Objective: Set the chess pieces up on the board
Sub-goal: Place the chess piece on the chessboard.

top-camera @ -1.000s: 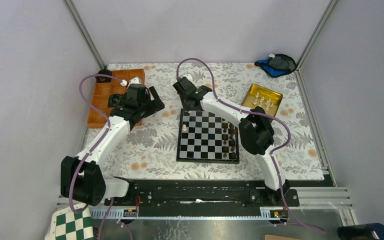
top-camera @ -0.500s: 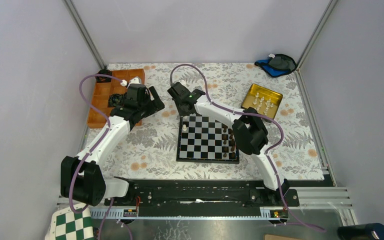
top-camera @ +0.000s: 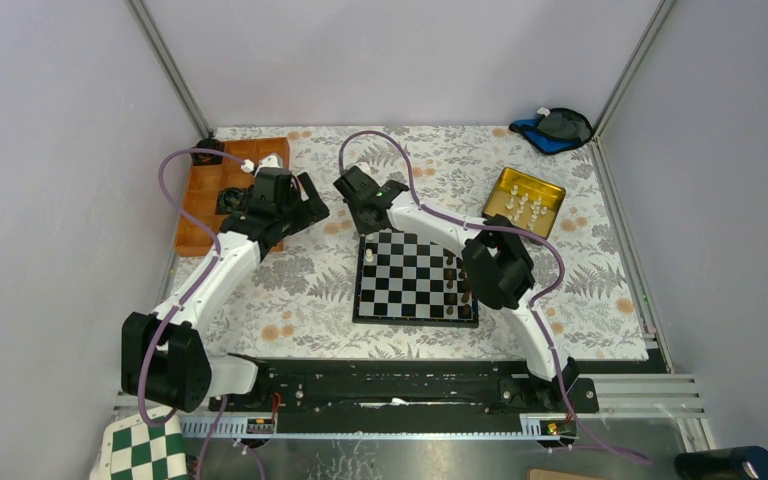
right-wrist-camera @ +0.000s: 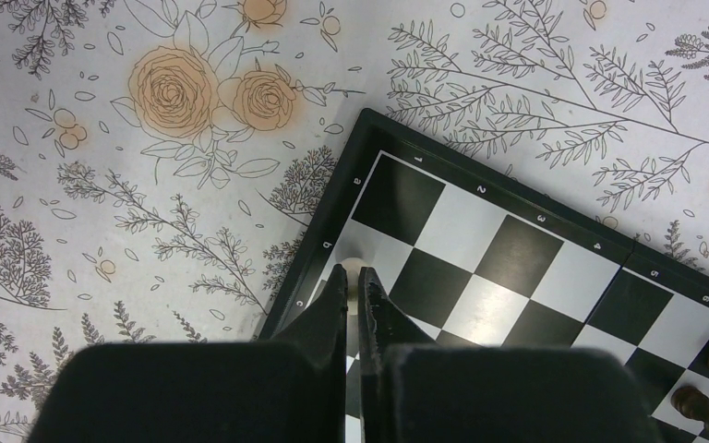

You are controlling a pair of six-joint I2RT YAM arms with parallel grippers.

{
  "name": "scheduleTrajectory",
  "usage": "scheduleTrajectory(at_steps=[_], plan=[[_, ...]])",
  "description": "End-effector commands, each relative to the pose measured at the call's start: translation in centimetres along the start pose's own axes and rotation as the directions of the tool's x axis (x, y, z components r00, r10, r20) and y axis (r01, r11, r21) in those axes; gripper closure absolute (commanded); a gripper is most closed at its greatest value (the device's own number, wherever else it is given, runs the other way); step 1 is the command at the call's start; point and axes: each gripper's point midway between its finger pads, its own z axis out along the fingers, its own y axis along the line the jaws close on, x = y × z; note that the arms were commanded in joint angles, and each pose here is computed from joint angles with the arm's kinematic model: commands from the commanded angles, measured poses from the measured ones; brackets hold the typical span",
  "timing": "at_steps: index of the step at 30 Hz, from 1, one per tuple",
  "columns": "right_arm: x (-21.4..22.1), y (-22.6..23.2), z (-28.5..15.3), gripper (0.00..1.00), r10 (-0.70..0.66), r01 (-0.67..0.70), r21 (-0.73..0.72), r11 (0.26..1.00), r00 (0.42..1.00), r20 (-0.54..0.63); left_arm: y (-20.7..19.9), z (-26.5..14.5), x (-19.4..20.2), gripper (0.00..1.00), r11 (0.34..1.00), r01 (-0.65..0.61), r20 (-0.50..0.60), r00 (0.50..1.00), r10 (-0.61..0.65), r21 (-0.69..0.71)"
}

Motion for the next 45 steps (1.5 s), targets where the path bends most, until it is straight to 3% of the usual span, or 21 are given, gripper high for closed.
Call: scheduleTrajectory(at_steps=[1,41,45], plan=[[-1.0,0.6,-0.1,1.0,-0.006,0.006,-0.011,1.0,0.999,0.032,0.2,0.1,-0.2,0.09,1.0,-0.01,0.006,1.0,0.01,-0.003],[0.7,-1.4,0.7,1.0,0.025,-0.025,0.011,1.0,1.0,0.0,0.1,1.0,0.4,0.09,1.0,-0.013,-0.026,1.0,0.013,-0.005],[1.2,-1.6,0.6,0.88,0.022,-0.021,0.014,1.0,1.0,-0.01,0.1,1.1,0.5,0.09,1.0,-0.013,-0.03,0.999,0.013,-0.004]])
